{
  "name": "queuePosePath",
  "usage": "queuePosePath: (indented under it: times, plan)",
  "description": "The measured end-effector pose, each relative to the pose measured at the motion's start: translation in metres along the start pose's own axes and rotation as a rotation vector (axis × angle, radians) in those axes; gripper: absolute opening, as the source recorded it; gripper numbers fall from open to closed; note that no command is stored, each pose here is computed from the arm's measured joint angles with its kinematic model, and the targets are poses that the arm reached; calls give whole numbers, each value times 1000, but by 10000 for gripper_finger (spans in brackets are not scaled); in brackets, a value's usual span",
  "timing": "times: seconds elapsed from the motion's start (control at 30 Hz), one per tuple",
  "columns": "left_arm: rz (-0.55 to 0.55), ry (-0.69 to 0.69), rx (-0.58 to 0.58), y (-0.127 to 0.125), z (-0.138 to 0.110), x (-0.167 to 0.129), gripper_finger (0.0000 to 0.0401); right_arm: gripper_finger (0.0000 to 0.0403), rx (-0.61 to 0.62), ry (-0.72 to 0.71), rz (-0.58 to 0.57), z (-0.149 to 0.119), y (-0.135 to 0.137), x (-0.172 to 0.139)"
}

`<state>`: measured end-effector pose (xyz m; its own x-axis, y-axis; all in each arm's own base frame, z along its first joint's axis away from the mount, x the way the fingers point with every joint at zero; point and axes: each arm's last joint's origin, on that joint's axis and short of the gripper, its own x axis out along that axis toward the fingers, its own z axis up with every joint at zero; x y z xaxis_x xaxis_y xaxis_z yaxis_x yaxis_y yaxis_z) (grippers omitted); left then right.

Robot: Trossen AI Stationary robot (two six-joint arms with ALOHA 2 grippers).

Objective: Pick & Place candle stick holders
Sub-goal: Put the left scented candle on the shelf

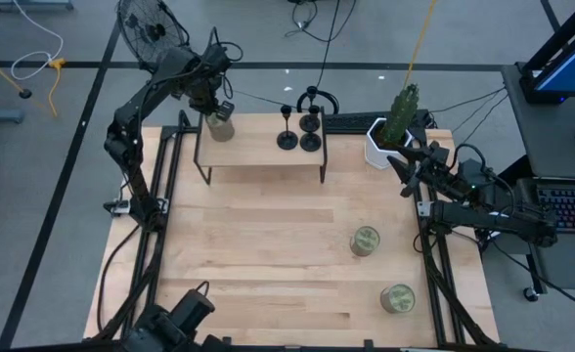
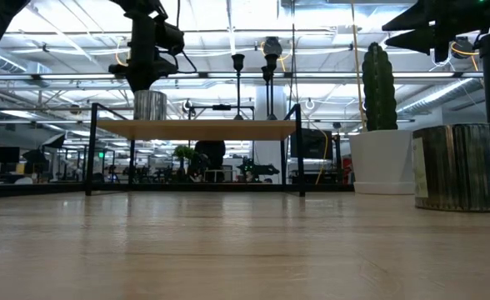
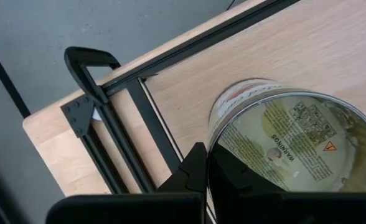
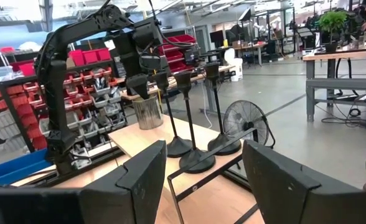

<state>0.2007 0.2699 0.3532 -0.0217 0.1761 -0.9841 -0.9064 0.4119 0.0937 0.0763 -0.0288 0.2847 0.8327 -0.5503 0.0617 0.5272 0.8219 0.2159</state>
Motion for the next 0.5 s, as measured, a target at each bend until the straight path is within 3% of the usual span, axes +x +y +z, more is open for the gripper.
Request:
queuePosePath:
  times: [0.5]
  plan:
    - [-12, -2, -2, -1, 2, 3, 25, 208, 1, -1, 1, 0, 0, 0]
